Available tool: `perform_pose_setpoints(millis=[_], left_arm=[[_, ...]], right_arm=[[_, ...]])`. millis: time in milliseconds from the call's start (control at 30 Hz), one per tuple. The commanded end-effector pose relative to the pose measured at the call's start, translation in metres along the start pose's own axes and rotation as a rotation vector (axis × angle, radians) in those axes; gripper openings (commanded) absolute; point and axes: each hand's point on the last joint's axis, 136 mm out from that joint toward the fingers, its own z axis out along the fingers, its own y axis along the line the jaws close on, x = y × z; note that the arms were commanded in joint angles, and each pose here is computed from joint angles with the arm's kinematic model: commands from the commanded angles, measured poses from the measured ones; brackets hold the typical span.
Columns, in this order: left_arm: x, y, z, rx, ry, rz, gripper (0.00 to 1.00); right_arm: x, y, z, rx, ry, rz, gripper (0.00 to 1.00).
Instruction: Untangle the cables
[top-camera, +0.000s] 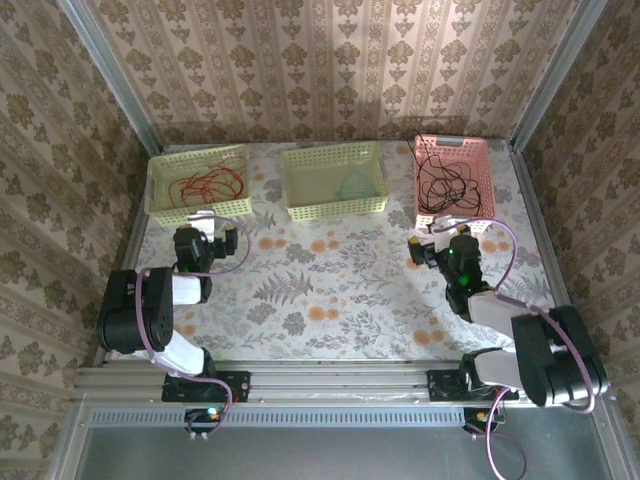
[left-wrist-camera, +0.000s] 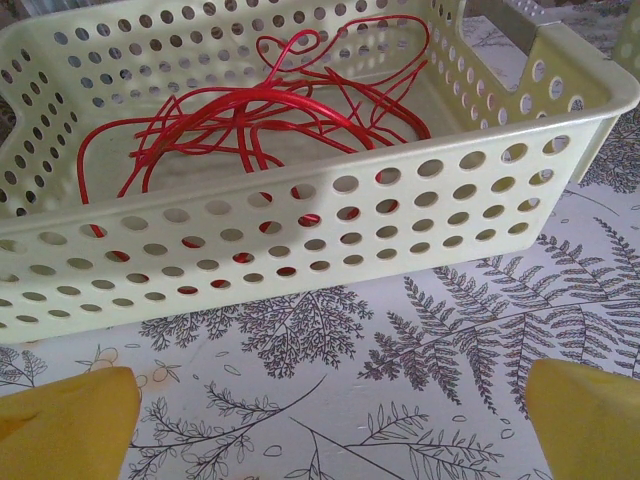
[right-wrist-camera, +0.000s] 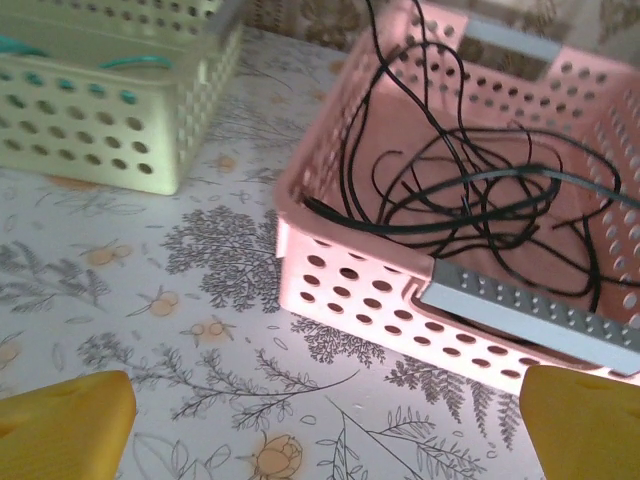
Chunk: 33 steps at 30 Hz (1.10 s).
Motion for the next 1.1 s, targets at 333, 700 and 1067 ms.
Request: perform_pose_setpoints(millis=[333,700,1067], left_arm=[[-0.008,-0.003,0.001,0.012,-0.020,-0.008,1.00],[-0.008,-0.002,0.001,0.011,-0.020,-0.009,1.00],[-0.008,-0.002,0.002,0.010,-0.020,-0.009,1.00]], right_arm=[[-0.020,-0.008,0.017,0.033,-0.085,0.089,1.00],[-0.020,-0.012,0.021,0.037,-0.067,0.105,1.00],[-0.016,-0.021,0.034,0.042,0.001,0.151,1.00]])
